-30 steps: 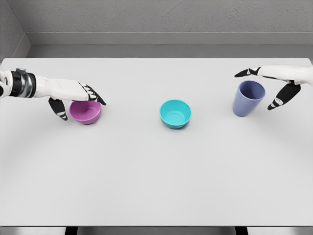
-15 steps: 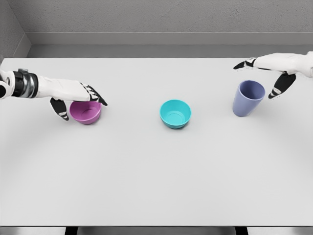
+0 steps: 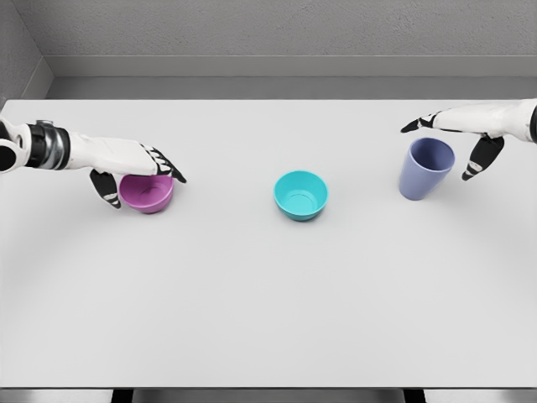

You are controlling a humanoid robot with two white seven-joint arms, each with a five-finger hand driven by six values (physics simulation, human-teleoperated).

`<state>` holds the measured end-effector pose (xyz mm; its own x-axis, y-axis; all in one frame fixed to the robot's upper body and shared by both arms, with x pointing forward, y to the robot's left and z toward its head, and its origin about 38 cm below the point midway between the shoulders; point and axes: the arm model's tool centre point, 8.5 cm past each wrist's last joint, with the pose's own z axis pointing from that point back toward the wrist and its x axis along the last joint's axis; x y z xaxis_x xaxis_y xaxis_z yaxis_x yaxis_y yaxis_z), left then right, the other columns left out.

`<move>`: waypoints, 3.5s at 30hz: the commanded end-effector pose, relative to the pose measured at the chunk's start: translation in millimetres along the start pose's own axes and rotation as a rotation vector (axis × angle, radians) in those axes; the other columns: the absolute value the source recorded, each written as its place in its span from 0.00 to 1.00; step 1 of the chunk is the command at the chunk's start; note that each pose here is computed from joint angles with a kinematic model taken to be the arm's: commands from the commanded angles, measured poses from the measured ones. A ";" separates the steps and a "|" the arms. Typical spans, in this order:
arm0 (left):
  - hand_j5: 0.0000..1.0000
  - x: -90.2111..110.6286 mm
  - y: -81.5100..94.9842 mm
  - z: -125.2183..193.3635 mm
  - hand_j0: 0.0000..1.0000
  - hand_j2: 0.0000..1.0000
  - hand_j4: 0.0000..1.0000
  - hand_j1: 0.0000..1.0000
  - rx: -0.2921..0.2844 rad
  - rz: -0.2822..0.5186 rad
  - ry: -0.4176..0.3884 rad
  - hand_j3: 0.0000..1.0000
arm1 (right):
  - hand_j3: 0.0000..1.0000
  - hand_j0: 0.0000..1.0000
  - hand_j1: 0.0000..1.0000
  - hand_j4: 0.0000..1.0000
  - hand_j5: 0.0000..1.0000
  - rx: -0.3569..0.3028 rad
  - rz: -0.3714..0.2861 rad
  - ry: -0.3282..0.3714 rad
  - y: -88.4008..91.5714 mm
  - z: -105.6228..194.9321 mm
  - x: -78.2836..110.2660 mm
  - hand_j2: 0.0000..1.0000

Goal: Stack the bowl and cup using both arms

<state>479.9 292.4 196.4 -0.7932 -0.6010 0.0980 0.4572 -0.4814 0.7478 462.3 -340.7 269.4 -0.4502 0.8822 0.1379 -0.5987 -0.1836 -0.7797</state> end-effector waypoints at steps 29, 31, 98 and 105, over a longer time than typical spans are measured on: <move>0.79 0.7 -3.1 -3.5 0.79 0.79 0.79 0.79 0.010 0.015 -0.004 0.79 | 1.00 1.00 1.00 1.00 1.00 0.022 0.065 0.002 1.4 -20.7 10.0 1.00; 0.78 0.8 -1.6 -2.8 0.78 0.78 0.78 0.78 0.014 0.014 -0.004 0.78 | 1.00 1.00 1.00 1.00 1.00 0.026 0.066 0.000 2.7 -21.9 10.6 1.00; 0.71 81.7 110.2 -69.5 0.71 0.71 0.71 0.71 0.142 -0.216 -0.183 0.71 | 1.00 1.00 1.00 1.00 1.00 0.064 0.048 0.015 12.3 -39.5 4.9 1.00; 0.71 94.9 119.4 -81.8 0.71 0.71 0.71 0.71 0.149 -0.236 -0.209 0.71 | 0.98 0.98 0.98 0.98 0.98 0.069 0.047 0.022 13.6 -39.2 2.7 0.98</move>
<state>492.5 131.5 240.9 -0.9404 -0.3390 0.0257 0.2000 -0.4904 0.8482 478.8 -322.8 235.3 -0.4672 0.8796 0.0890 -0.6214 -0.2550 -0.7409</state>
